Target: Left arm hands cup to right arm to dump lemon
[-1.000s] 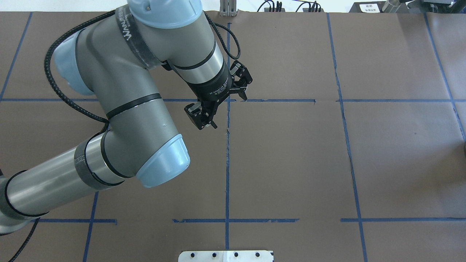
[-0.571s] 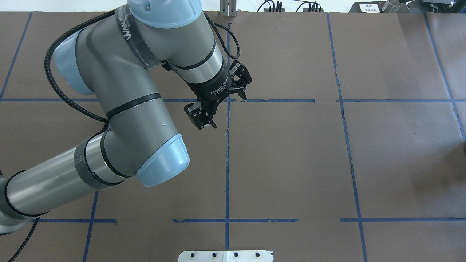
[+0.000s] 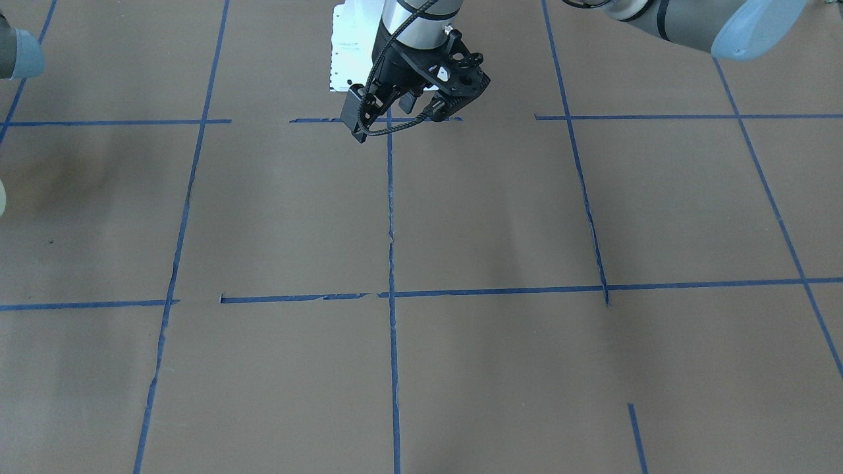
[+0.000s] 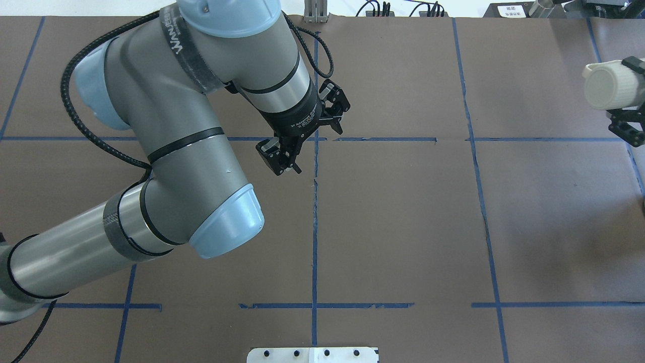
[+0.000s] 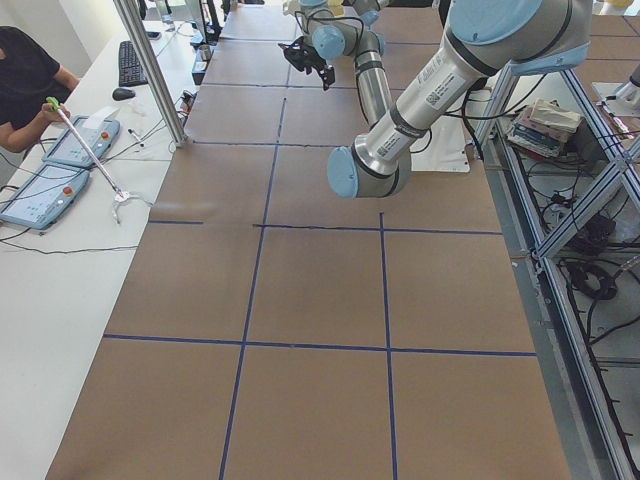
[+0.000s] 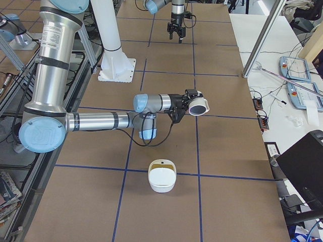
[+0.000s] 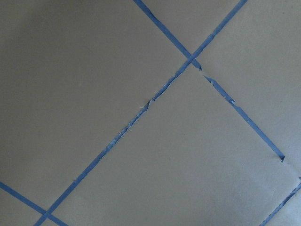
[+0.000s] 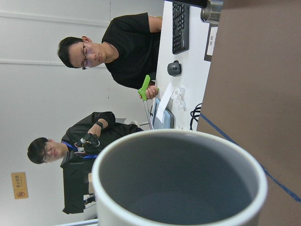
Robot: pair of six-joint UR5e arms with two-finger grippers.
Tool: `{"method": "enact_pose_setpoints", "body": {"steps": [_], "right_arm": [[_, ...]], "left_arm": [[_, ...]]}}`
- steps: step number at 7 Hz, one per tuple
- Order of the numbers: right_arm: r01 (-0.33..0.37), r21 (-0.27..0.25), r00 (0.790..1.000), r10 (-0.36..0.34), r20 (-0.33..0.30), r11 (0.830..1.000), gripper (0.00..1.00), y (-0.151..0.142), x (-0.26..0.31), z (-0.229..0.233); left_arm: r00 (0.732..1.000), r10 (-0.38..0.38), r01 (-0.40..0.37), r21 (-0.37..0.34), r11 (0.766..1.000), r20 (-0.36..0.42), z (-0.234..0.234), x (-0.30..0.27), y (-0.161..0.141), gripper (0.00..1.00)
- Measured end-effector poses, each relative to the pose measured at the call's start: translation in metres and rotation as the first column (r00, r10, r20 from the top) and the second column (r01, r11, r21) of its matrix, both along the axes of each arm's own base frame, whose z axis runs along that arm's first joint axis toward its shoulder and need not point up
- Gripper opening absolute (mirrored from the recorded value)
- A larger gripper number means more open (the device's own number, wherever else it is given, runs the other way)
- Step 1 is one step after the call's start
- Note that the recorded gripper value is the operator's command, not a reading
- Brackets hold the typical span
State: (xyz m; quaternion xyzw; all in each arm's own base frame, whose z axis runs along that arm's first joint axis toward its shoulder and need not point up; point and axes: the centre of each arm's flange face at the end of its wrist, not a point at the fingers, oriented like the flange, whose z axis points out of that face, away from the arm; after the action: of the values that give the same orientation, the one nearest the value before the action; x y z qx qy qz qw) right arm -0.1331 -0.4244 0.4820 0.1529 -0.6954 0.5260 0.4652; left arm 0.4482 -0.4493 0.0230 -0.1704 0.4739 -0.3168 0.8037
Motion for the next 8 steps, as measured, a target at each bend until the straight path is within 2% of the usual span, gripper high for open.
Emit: {"method": "enact_pose_setpoints", "body": {"steps": [1, 2, 3, 4, 6, 7, 8], "right_arm": [[0.028, 0.079, 0.989, -0.016, -0.146, 0.996, 0.11, -0.016, -0.03, -0.022], [0.058, 0.16, 0.959, -0.01, -0.283, 0.985, 0.11, -0.023, -0.056, -0.038], [0.089, 0.244, 0.904, 0.024, -0.427, 0.966, 0.11, -0.025, -0.088, -0.053], [0.114, 0.305, 0.835, 0.075, -0.545, 0.946, 0.1, -0.025, -0.13, -0.074], [0.162, 0.364, 0.682, 0.162, -0.713, 0.917, 0.09, -0.026, -0.221, -0.143], [0.203, 0.382, 0.604, 0.192, -0.774, 0.901, 0.08, -0.022, -0.257, -0.176], [0.246, 0.372, 0.521, 0.201, -0.83, 0.895, 0.08, -0.018, -0.287, -0.203]], "left_arm": [[1.0, -0.025, 0.025, 0.022, 0.999, -0.003, -0.003, -0.002, -0.003, 1.0], [0.999, -0.041, 0.042, 0.058, 0.997, -0.005, -0.004, -0.005, -0.008, 1.0], [0.999, -0.043, 0.043, 0.115, 0.992, -0.001, -0.003, -0.011, -0.017, 1.0], [0.999, -0.038, 0.036, 0.176, 0.984, 0.008, -0.002, -0.021, -0.029, 1.0], [0.999, 0.01, -0.021, 0.297, 0.955, 0.039, 0.003, -0.032, -0.043, 0.99], [0.998, 0.029, -0.046, 0.333, 0.942, 0.055, 0.006, -0.034, -0.047, 0.98], [0.996, 0.045, -0.069, 0.36, 0.93, 0.075, 0.011, -0.036, -0.055, 0.98]]}}
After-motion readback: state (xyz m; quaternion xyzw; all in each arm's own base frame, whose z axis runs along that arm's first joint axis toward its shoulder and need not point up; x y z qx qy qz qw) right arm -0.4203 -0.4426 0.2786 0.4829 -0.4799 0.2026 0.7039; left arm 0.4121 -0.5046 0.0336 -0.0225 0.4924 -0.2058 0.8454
